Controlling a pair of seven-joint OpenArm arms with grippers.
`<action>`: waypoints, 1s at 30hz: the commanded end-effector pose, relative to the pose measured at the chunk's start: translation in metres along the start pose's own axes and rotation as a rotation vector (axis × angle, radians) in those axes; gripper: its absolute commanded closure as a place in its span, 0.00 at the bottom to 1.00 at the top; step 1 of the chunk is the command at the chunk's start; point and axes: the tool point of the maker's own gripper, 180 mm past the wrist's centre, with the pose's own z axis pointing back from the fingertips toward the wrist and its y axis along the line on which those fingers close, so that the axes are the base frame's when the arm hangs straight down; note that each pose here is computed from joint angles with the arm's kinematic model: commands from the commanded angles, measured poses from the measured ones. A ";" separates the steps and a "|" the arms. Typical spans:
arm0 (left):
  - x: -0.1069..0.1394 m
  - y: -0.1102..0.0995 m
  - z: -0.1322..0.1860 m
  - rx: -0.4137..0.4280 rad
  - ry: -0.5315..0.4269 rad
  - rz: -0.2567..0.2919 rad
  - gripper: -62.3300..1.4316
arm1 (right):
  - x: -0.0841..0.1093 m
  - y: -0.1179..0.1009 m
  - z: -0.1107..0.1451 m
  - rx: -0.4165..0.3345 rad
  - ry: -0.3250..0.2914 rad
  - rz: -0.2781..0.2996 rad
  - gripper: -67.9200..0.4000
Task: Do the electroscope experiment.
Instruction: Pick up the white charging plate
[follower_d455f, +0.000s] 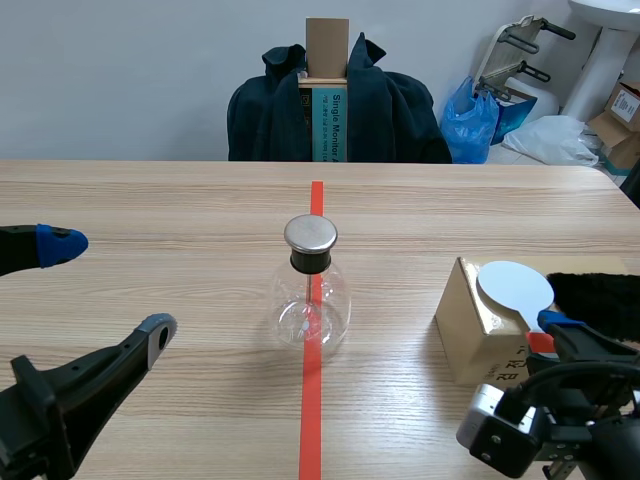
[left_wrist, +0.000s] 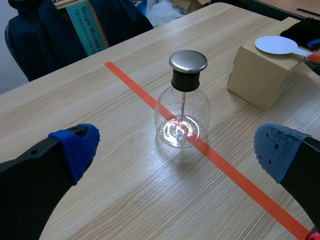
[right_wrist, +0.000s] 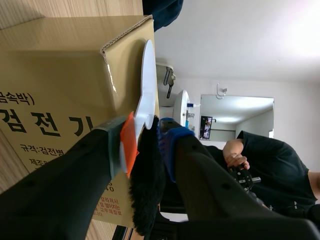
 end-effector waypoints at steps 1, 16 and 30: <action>0.010 -0.003 0.000 -0.007 -0.033 0.003 0.00 | -0.004 -0.007 -0.003 -0.025 0.002 0.013 0.83; 0.010 -0.003 0.000 -0.008 -0.033 0.003 0.00 | 0.000 -0.007 -0.003 -0.022 -0.015 0.040 0.98; 0.010 -0.003 0.000 -0.008 -0.032 0.003 0.00 | -0.008 -0.053 -0.011 -0.143 -0.020 0.035 0.98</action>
